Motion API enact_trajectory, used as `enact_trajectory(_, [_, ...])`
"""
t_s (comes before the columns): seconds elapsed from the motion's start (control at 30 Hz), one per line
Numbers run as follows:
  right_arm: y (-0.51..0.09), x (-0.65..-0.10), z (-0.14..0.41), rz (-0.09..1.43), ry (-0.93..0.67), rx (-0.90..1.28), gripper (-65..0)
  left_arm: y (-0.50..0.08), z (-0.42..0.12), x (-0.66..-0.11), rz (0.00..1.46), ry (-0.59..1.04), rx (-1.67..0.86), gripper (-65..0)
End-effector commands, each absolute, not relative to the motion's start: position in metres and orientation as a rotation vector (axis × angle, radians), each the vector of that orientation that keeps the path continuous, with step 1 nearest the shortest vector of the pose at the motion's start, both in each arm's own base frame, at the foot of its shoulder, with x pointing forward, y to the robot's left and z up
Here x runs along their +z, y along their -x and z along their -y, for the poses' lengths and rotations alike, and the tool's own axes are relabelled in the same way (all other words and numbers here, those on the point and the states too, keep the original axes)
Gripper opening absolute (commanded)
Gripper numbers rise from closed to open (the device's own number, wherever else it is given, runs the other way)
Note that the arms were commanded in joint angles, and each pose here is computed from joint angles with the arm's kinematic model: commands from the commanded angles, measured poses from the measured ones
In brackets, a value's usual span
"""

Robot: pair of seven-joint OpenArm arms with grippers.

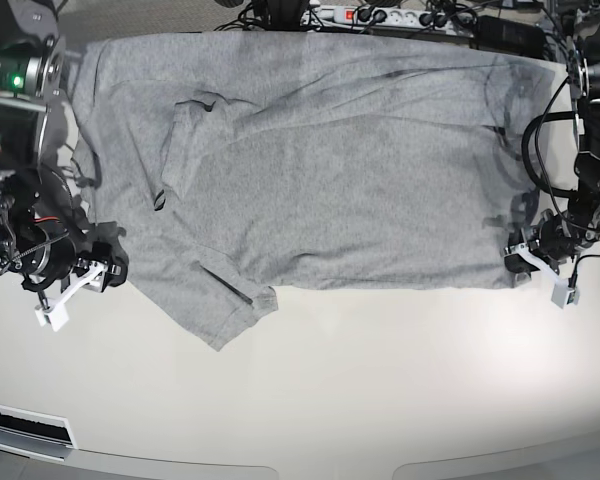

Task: Layout the t-shirt on the table in an organized manner, then fold the t-shirt properly
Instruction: 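Lift the hem corners with both grippers and fold toward the collar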

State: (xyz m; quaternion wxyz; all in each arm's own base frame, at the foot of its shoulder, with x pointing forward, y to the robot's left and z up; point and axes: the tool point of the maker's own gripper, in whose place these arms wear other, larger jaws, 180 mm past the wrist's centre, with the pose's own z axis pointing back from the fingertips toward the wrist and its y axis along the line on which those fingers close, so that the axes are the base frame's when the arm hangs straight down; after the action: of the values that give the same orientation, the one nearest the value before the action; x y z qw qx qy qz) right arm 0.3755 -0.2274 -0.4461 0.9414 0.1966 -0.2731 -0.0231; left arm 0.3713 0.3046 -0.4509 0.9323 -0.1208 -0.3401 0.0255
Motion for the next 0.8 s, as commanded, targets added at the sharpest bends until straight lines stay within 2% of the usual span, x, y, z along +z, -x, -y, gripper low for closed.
enact_trajectory(0.0, [-0.391, -0.433, 0.233, 0.601, -0.419, -0.062, -26.9, -0.387, -0.314, -0.431, 0.757, 0.237, 0.051, -65.0])
enact_trajectory(0.2, [-0.383, -0.447, 0.232, 0.558, -0.435, -0.091, -27.5, -0.388, -0.314, -0.431, 0.76, 0.238, 0.052, -65.0])
enact_trajectory(0.27, [-0.382, -0.448, 0.232, 0.556, -0.431, -0.09, -31.3, -0.388, -0.314, -0.43, 0.761, 0.237, 0.052, -65.0])
enact_trajectory(0.33, [-0.384, -0.446, 0.233, 0.57, -0.431, -0.093, -42.9, -0.388, -0.314, -0.43, 0.761, 0.237, 0.052, -65.0])
enact_trajectory(0.4, [-0.388, -0.442, 0.231, 0.602, -0.441, -0.078, -60.6, -0.388, -0.314, -0.43, 0.762, 0.237, 0.052, -65.0])
enact_trajectory(0.43, [-0.39, -0.44, 0.229, 0.62, -0.453, -0.059, -65.0, -0.388, -0.314, -0.43, 0.762, 0.237, 0.052, -65.0])
enact_trajectory(0.57, [-0.399, -0.427, 0.221, 0.684, -0.487, 0.001, -65.0, -0.389, -0.315, -0.429, 0.767, 0.237, 0.052, -65.0])
enact_trajectory(0.77, [-0.423, -0.41, 0.233, 0.722, -0.411, 0.013, -65.0, -0.404, -0.32, -0.413, 0.805, 0.228, 0.048, -65.0])
